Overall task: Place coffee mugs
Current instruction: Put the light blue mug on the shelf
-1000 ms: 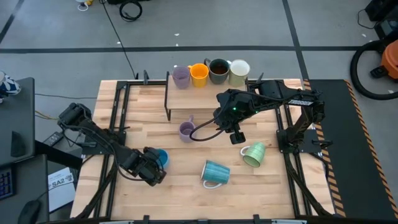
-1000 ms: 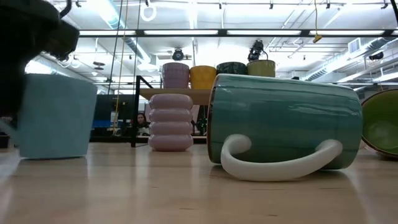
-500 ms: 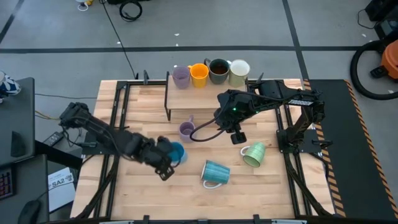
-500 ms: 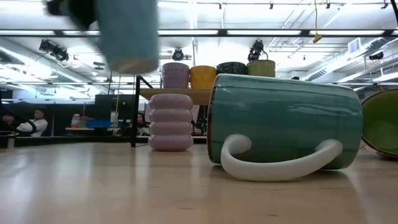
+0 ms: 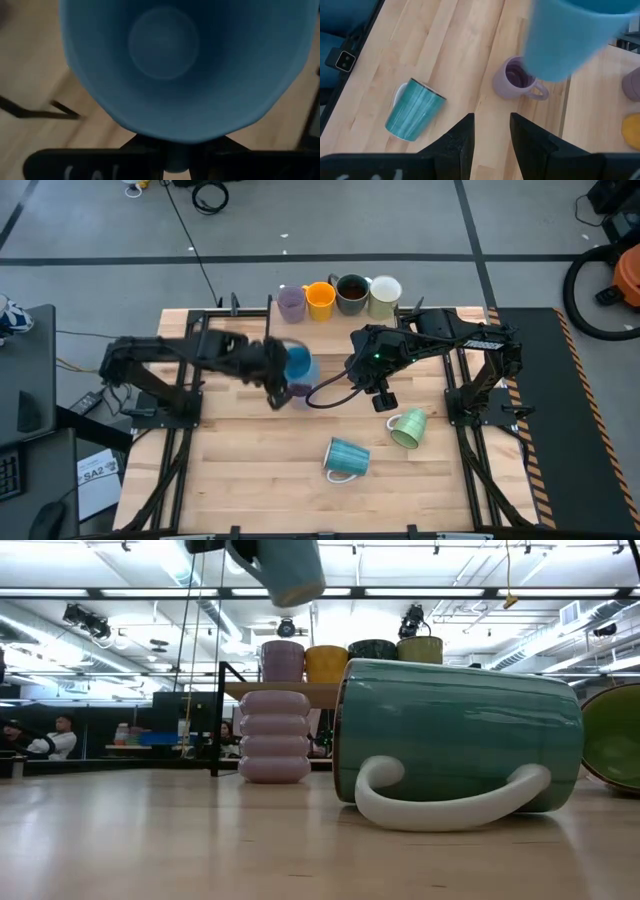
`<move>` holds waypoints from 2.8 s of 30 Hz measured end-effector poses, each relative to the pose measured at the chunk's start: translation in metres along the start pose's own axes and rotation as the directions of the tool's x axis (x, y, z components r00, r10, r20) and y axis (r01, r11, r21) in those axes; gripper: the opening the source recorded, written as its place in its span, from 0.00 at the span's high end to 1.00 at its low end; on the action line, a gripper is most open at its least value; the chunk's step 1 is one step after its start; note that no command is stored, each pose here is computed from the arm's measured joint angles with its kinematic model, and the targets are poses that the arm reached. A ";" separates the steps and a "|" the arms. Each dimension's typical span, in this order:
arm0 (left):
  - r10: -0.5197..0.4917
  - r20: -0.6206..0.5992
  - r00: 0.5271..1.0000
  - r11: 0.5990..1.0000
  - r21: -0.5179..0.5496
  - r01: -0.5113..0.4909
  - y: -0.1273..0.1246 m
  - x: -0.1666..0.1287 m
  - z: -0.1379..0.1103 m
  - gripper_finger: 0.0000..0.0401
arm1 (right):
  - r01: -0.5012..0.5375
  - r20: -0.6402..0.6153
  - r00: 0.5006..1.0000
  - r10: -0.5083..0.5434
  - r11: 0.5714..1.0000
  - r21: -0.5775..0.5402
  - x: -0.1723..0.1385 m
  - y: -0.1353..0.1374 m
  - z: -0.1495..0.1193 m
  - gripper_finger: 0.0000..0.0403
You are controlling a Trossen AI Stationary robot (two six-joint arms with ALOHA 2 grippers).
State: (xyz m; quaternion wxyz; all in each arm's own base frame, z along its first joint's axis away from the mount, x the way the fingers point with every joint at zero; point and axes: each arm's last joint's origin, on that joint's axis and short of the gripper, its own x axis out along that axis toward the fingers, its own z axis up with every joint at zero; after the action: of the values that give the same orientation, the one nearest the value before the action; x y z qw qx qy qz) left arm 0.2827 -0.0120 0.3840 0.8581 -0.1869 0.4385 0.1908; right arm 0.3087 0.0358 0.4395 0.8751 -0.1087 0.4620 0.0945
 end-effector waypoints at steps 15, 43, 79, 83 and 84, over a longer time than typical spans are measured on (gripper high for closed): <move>0.140 -0.051 0.989 0.987 -0.075 -0.143 0.086 0.007 0.033 0.87 | 0.000 -0.001 1.000 0.000 1.000 0.000 0.000 0.000 0.000 0.68; 0.223 -0.255 0.941 0.963 -0.091 -0.253 0.108 0.078 0.045 0.86 | 0.000 0.000 1.000 0.000 1.000 0.007 0.000 0.000 0.000 0.68; 0.239 -0.270 0.933 0.955 -0.111 -0.276 0.113 0.077 0.045 0.61 | 0.000 -0.001 1.000 0.000 1.000 0.007 0.000 0.000 0.000 0.68; 0.233 -0.260 0.937 0.956 -0.113 -0.269 0.112 0.073 0.045 0.61 | 0.000 -0.001 1.000 0.000 1.000 0.007 0.000 0.000 0.000 0.68; 0.232 -0.256 0.938 0.957 -0.114 -0.268 0.112 0.071 0.044 0.61 | 0.000 -0.001 1.000 0.000 1.000 0.007 0.000 0.000 0.000 0.68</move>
State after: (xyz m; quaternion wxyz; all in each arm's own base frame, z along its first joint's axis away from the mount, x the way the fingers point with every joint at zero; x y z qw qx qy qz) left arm 0.2962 0.1175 0.3327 0.7513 -0.2140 0.5441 0.3062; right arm 0.3085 0.0358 0.4396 0.8752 -0.1055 0.4628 0.0929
